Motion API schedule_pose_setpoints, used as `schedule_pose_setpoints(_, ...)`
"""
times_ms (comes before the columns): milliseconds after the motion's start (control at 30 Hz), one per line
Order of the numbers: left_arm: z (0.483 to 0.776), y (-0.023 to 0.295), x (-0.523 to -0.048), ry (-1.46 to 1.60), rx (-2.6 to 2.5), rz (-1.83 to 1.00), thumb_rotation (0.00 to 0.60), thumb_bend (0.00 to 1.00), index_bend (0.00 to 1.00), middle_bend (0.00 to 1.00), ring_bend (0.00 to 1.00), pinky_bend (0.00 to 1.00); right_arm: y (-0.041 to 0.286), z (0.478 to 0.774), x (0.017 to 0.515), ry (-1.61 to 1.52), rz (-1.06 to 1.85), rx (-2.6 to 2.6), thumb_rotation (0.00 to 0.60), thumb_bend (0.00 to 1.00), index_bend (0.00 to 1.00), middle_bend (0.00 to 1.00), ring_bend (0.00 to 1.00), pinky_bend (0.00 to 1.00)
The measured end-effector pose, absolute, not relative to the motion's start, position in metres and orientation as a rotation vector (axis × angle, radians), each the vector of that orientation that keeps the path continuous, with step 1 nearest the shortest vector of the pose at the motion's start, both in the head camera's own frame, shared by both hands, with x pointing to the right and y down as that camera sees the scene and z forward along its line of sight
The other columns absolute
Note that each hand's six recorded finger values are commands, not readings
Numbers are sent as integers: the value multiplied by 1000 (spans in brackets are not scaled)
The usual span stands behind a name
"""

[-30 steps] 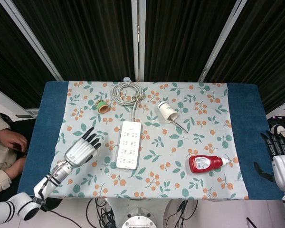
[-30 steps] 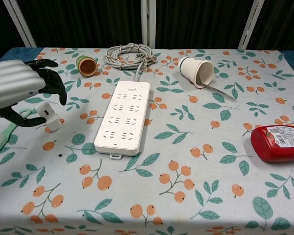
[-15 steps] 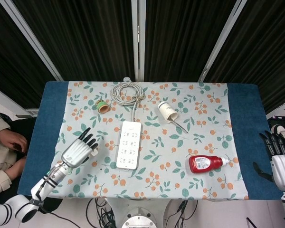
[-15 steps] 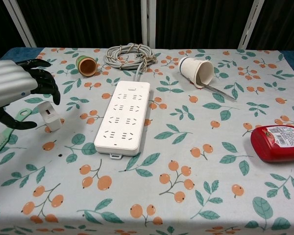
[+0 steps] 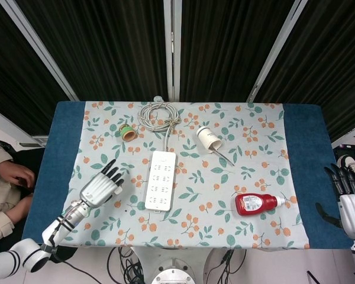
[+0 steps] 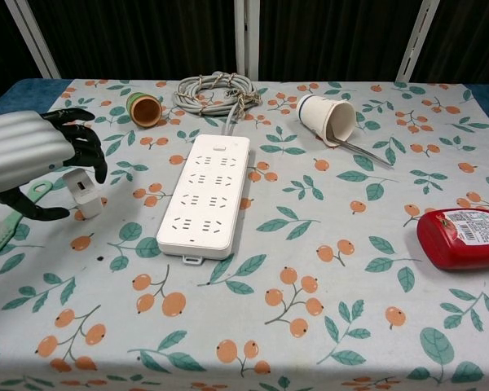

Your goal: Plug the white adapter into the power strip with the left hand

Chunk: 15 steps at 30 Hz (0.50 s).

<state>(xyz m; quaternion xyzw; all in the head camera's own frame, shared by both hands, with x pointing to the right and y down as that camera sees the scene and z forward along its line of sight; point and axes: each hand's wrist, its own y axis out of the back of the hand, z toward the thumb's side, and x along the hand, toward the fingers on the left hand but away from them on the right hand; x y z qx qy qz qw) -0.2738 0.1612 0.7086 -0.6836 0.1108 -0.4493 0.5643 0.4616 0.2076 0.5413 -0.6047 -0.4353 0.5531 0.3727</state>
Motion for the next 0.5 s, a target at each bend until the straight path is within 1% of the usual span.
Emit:
schedule_pose_setpoints(100, 710, 162, -274, 261, -1617, -1059, 600, 254, 410, 349, 158, 0, 207, 541, 461, -1114, 1416, -1549, 600, 227, 0, 0, 0, 0)
schedule_pose_setpoints(167, 711, 162, -274, 266, -1626, -1056, 600, 312, 452, 412, 193, 7, 207, 541, 460, -1114, 1414, -1548, 600, 225, 0, 0, 0, 0)
schedule_pose_setpoints(233, 713, 162, -273, 277, -1638, -1051, 600, 369, 499, 484, 251, 35, 207, 540, 460, -1115, 1412, -1547, 600, 223, 0, 0, 0, 0)
schedule_pose_setpoints(367, 714, 159, -268, 342, -1702, -1037, 600, 503, 604, 617, 398, 137, 207, 540, 459, -1116, 1410, -1547, 600, 223, 0, 0, 0, 0)
schedule_pose_setpoints(500, 710, 150, -263, 460, -1785, -1016, 600, 525, 635, 651, 431, 172, 207, 540, 458, -1116, 1404, -1548, 600, 223, 0, 0, 0, 0)
